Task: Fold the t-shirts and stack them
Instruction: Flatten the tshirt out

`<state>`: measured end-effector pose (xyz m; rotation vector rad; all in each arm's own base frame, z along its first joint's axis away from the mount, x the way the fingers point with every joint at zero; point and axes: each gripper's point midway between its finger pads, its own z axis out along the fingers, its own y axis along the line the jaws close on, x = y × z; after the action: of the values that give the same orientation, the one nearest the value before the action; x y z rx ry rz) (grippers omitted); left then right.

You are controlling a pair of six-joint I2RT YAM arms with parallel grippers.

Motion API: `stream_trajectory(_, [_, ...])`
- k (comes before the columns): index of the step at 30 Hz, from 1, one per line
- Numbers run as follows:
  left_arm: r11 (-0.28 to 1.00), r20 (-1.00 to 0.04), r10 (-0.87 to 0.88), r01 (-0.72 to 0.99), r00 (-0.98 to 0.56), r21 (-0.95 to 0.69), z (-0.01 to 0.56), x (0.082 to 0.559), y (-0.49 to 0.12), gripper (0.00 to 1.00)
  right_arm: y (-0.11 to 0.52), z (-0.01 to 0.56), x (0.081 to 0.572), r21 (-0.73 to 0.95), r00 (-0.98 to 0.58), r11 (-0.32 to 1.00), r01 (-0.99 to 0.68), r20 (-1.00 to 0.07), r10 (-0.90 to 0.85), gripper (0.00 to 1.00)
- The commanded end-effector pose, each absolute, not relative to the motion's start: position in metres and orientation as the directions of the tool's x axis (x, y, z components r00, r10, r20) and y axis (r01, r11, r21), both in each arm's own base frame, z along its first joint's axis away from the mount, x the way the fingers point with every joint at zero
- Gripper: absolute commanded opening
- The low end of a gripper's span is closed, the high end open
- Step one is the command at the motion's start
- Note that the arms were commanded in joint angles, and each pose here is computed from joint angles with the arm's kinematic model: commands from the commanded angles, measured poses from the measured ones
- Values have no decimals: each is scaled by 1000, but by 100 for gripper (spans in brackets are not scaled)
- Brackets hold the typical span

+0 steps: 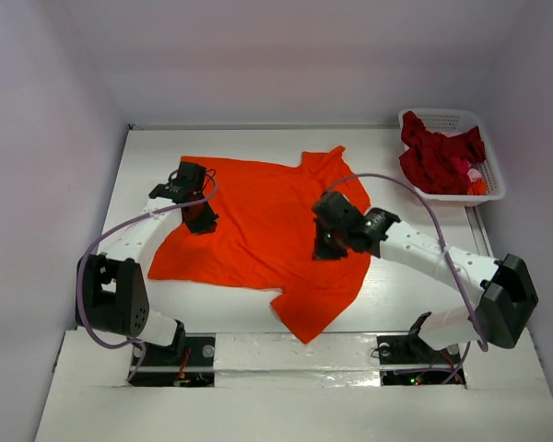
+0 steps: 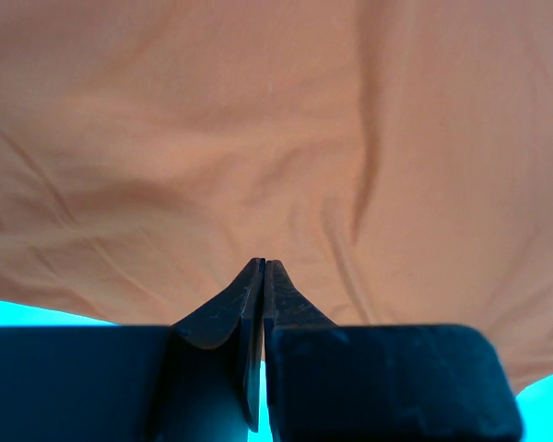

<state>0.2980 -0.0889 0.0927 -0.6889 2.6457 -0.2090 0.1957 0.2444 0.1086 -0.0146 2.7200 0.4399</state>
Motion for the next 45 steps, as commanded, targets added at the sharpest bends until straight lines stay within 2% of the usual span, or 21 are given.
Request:
stream_trajectory(1, [868,-373,-494,-420,-785,-266,115,304,-92,0,265,139,228,284,-888,952,-113,-460,32,0])
stream_trajectory(5, [871,-377,-489,-417,-787,-260,115,305,-91,0,297,104,253,253,-901,957,-143,-433,-20,0])
stream_trajectory(6, [871,-379,-489,-418,-786,-258,115,305,-91,0,301,77,255,216,-918,966,-144,-395,-48,0])
stream_trajectory(9, [874,-378,-484,-417,-789,-250,115,304,-90,0,314,36,258,177,-939,972,-151,-335,-85,0])
stream_trajectory(14, [874,-394,-485,-414,-781,-256,125,306,-89,0,309,1,245,161,-961,978,-132,-261,-86,0])
stream_trajectory(27, [877,-426,-480,-399,-767,-269,154,313,-89,0,259,-11,186,141,-986,989,-54,-164,-31,0])
stream_trajectory(33, [879,-434,-476,-394,-765,-270,159,312,-88,0,229,-4,173,84,-984,996,-20,-179,-5,0])
stream_trajectory(39, [881,-422,-471,-390,-775,-267,156,306,-88,0,219,-15,155,83,-991,996,12,-130,23,0])
stream_trajectory(45, [888,-424,-458,-384,-781,-252,155,302,-85,0,207,-12,145,79,-991,997,17,-128,27,0])
